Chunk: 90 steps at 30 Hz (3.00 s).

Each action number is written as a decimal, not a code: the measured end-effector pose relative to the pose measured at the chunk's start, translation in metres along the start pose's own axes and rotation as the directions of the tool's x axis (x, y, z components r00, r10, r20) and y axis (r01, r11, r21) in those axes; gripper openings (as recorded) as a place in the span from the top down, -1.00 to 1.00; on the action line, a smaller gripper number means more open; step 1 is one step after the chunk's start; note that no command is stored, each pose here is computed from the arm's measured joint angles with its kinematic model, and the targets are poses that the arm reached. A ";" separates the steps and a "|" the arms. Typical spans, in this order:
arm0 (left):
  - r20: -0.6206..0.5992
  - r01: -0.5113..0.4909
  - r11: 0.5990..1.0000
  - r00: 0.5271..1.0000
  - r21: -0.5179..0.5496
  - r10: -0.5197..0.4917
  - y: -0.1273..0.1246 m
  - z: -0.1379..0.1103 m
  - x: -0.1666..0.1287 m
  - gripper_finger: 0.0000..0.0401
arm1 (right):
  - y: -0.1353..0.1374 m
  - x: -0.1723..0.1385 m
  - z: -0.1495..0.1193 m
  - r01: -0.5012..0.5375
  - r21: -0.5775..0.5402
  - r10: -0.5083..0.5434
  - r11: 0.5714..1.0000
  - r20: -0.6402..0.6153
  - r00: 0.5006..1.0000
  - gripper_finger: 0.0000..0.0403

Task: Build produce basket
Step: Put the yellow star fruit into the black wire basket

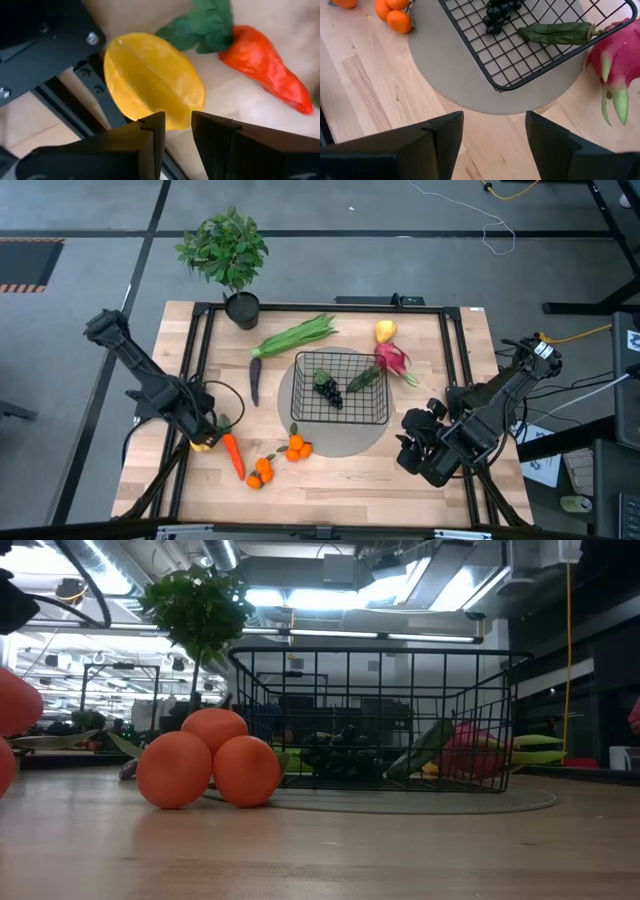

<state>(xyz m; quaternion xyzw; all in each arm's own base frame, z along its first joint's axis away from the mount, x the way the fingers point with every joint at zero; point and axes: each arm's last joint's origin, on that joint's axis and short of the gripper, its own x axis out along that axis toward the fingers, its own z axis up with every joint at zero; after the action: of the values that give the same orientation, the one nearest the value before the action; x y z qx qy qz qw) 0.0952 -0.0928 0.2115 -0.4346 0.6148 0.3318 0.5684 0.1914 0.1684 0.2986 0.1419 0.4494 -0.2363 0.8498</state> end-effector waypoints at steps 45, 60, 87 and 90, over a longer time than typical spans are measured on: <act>0.243 -0.030 0.979 0.970 0.201 -0.020 -0.009 -0.001 0.010 0.58 | 0.000 0.000 0.000 0.003 -0.023 -0.003 1.000 0.008 1.000 -0.01; 0.457 -0.260 0.693 0.882 0.673 -0.113 -0.024 0.004 0.017 0.58 | 0.000 0.000 0.000 0.003 -0.024 -0.003 1.000 0.009 1.000 -0.01; 0.625 -0.553 0.390 0.777 0.736 -0.077 -0.054 0.023 0.008 0.58 | 0.000 0.000 0.001 0.009 -0.028 -0.008 1.000 0.026 1.000 -0.01; 0.637 -0.571 0.433 0.770 0.698 -0.012 -0.048 0.023 0.002 0.61 | 0.000 0.000 0.001 0.009 -0.028 -0.008 1.000 0.026 1.000 -0.01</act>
<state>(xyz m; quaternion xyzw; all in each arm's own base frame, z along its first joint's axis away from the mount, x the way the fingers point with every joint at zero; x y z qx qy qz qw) 0.1487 -0.0918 0.2108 0.1440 0.5673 0.1806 0.7904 0.1916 0.1679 0.2990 0.1251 0.4421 -0.2354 0.8564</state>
